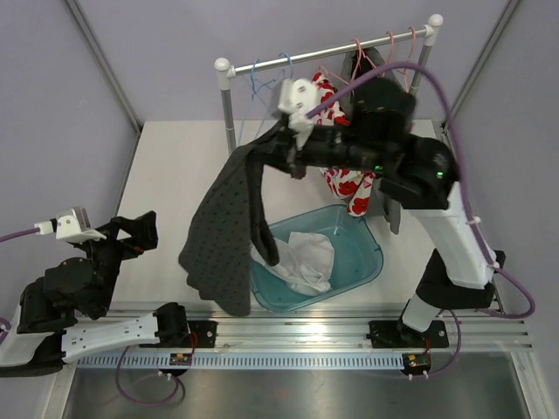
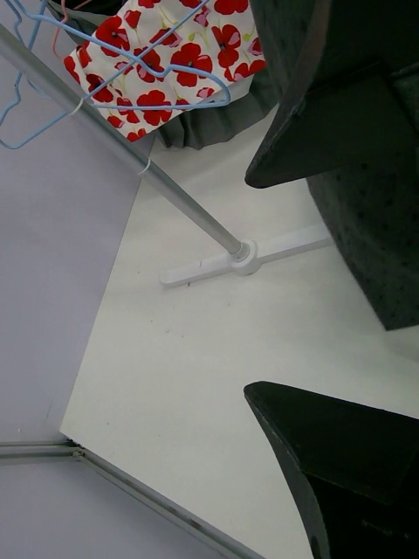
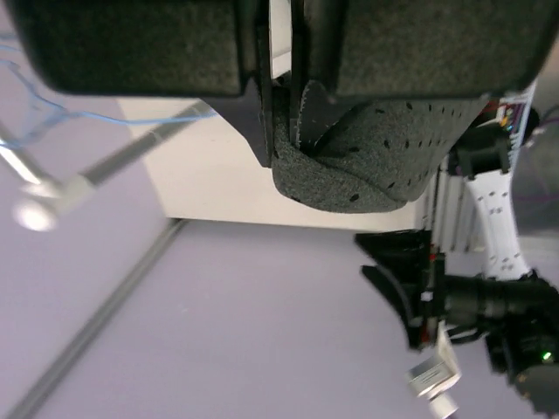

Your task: Remove the skirt from the hanger

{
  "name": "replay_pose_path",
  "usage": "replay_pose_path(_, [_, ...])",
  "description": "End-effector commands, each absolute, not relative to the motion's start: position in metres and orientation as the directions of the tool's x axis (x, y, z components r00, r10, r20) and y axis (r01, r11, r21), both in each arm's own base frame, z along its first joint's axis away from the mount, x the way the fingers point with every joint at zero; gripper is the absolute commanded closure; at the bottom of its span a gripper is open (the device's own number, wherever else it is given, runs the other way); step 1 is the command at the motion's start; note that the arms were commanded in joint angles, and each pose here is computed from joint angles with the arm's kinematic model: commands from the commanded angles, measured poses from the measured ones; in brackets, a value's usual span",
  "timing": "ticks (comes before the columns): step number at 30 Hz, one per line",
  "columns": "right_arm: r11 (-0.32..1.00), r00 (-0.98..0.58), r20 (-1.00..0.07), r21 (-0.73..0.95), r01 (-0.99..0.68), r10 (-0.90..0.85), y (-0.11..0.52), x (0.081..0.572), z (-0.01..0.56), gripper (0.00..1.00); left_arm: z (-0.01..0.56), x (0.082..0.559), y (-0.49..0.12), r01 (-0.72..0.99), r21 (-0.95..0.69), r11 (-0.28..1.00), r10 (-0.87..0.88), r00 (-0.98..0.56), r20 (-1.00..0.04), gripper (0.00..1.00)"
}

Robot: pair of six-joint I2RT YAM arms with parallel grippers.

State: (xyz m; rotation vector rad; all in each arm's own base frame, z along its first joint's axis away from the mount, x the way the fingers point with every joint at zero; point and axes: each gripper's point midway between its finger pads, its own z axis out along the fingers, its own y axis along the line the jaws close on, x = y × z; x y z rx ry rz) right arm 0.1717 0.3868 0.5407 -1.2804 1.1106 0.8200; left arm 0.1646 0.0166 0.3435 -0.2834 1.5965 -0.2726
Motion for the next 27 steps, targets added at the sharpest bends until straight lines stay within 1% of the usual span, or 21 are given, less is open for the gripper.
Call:
replay_pose_path(1, [0.283,0.296,-0.955,-0.289,-0.915,-0.018,0.329,0.18,0.591,1.0,0.344,0.164,0.015,-0.01,-0.4,0.916,-0.4,-0.037,-0.916,0.04])
replay_pose_path(4, [0.339,0.338,-0.941,-0.324,-0.883,-0.018,0.293,0.178,0.605,1.0,0.343,0.165,0.013,-0.012,-0.402,0.916,-0.402,-0.037,-0.915,0.04])
replay_pose_path(6, [0.353,0.342,-0.938,-0.34,-0.872,-0.058,0.284,0.18,0.596,1.0,0.344,0.166,0.01,-0.005,-0.404,0.915,-0.404,-0.037,-0.914,0.04])
replay_pose_path(7, [0.381,0.349,-0.935,-0.347,-0.857,-0.065,0.272,0.178,0.598,1.0,0.346,0.166,0.009,-0.001,-0.416,0.909,-0.416,-0.033,-0.909,0.04])
replay_pose_path(8, [0.38,0.323,-0.94,-0.339,-0.861,-0.106,0.276,0.185,0.581,1.0,0.346,0.166,0.006,0.003,-0.412,0.911,-0.412,-0.034,-0.911,0.04])
replay_pose_path(10, [0.412,0.315,-0.938,-0.345,-0.843,-0.142,0.265,0.19,0.57,1.0,0.348,0.167,0.002,0.013,-0.408,0.913,-0.408,-0.032,-0.913,0.04])
replay_pose_path(11, [0.412,0.284,-0.941,-0.337,-0.847,-0.185,0.273,0.201,0.547,1.0,0.348,0.168,0.0,0.018,-0.397,0.918,-0.397,-0.033,-0.917,0.04])
replay_pose_path(13, [0.449,0.247,-0.938,-0.334,-0.828,-0.243,0.268,0.219,0.522,1.0,0.349,0.168,-0.005,0.032,-0.394,0.919,-0.393,-0.036,-0.919,0.04])
replay_pose_path(17, [0.454,0.212,-0.928,-0.338,-0.825,-0.306,0.262,0.229,0.492,1.0,0.352,0.169,-0.011,0.051,-0.384,0.922,-0.383,-0.043,-0.923,0.03])
replay_pose_path(20, [0.33,0.212,-0.919,-0.323,-0.887,-0.331,0.267,0.208,0.468,1.0,0.353,0.169,-0.015,0.063,-0.376,0.925,-0.373,-0.044,-0.927,0.03])
replay_pose_path(21, [0.261,0.223,-0.923,-0.31,-0.914,-0.315,0.271,0.194,0.465,1.0,0.352,0.17,-0.017,0.064,-0.37,0.927,-0.368,-0.045,-0.929,0.03])
replay_pose_path(22, [0.213,0.203,-0.917,-0.286,-0.934,-0.342,0.271,0.186,0.449,1.0,0.353,0.17,-0.019,0.071,-0.372,0.925,-0.37,-0.045,-0.928,0.03])
replay_pose_path(23, [0.131,0.243,-0.908,-0.302,-0.944,-0.34,0.272,0.173,0.443,1.0,0.353,0.17,-0.02,0.075,-0.373,0.925,-0.371,-0.043,-0.928,0.03])
replay_pose_path(24, [0.112,0.253,-0.896,-0.311,-0.944,-0.365,0.269,0.171,0.434,1.0,0.353,0.17,-0.02,0.075,-0.37,0.926,-0.368,-0.042,-0.929,0.03])
replay_pose_path(25, [0.035,0.228,-0.885,-0.264,-0.964,-0.406,0.268,0.16,0.407,1.0,0.354,0.17,-0.021,0.083,-0.373,0.924,-0.371,-0.044,-0.928,0.03])
replay_pose_path(26, [-0.043,0.302,-0.851,-0.315,-0.948,-0.431,0.264,0.155,0.393,1.0,0.354,0.17,-0.022,0.088,-0.371,0.924,-0.369,-0.044,-0.928,0.03])
replay_pose_path(27, [-0.089,0.324,-0.834,-0.319,-0.944,-0.446,0.257,0.146,0.381,1.0,0.354,0.17,-0.023,0.091,-0.373,0.923,-0.37,-0.045,-0.928,0.03])
